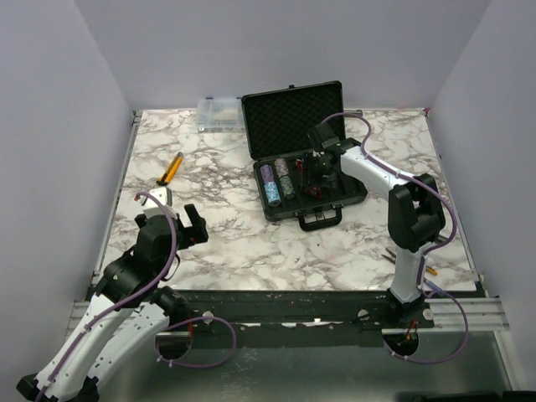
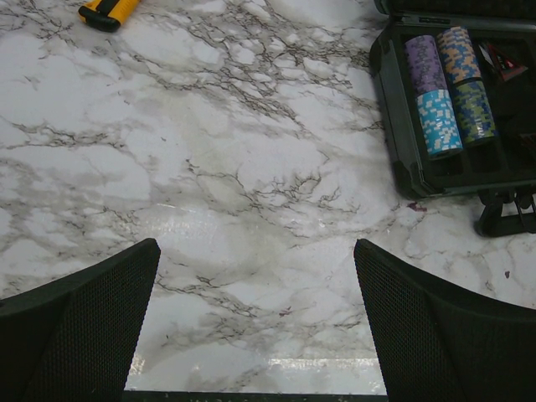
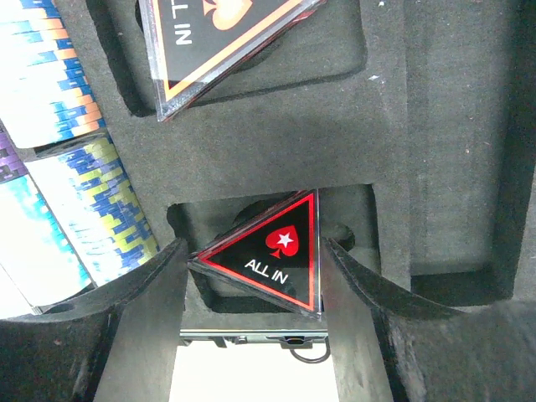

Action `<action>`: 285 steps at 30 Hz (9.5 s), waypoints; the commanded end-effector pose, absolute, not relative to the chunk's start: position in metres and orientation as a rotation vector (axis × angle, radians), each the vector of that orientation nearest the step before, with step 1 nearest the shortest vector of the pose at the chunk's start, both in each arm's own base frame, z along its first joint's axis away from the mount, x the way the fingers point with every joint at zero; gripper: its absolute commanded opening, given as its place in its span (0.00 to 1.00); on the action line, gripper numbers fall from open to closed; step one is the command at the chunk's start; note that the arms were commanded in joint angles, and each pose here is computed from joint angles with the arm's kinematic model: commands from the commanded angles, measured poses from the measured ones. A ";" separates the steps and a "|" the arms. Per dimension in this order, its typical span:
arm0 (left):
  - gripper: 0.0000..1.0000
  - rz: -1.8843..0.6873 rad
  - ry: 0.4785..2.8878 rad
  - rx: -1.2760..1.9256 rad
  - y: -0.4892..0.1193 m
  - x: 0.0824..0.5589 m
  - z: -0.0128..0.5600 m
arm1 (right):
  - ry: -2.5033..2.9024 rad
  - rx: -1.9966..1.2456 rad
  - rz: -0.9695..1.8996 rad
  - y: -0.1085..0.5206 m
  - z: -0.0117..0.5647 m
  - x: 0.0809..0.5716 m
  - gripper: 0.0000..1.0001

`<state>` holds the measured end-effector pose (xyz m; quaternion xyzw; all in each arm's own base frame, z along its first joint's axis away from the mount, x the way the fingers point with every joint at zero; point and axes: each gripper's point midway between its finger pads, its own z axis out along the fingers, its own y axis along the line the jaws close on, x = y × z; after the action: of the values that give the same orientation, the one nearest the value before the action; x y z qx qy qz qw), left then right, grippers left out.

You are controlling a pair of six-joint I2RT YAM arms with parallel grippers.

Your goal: Pack up texas hold em set

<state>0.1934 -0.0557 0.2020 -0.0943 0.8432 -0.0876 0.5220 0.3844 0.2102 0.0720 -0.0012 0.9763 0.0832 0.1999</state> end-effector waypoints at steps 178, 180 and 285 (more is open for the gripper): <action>0.32 -1.693 2.051 -0.498 -0.198 0.624 0.211 | 2.537 0.165 0.049 0.108 0.139 0.267 0.85; 0.32 -1.697 2.053 -0.474 -0.199 0.620 0.215 | 2.538 0.165 0.051 0.108 0.138 0.267 0.85; 0.18 -1.406 2.256 0.259 -0.277 0.363 0.275 | 2.421 0.408 0.241 0.141 0.190 0.311 0.25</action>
<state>0.3677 -0.2726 0.2592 0.0658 0.8182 -0.5331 0.2050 0.3371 0.1706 0.1986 0.1476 0.9201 0.1391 0.3350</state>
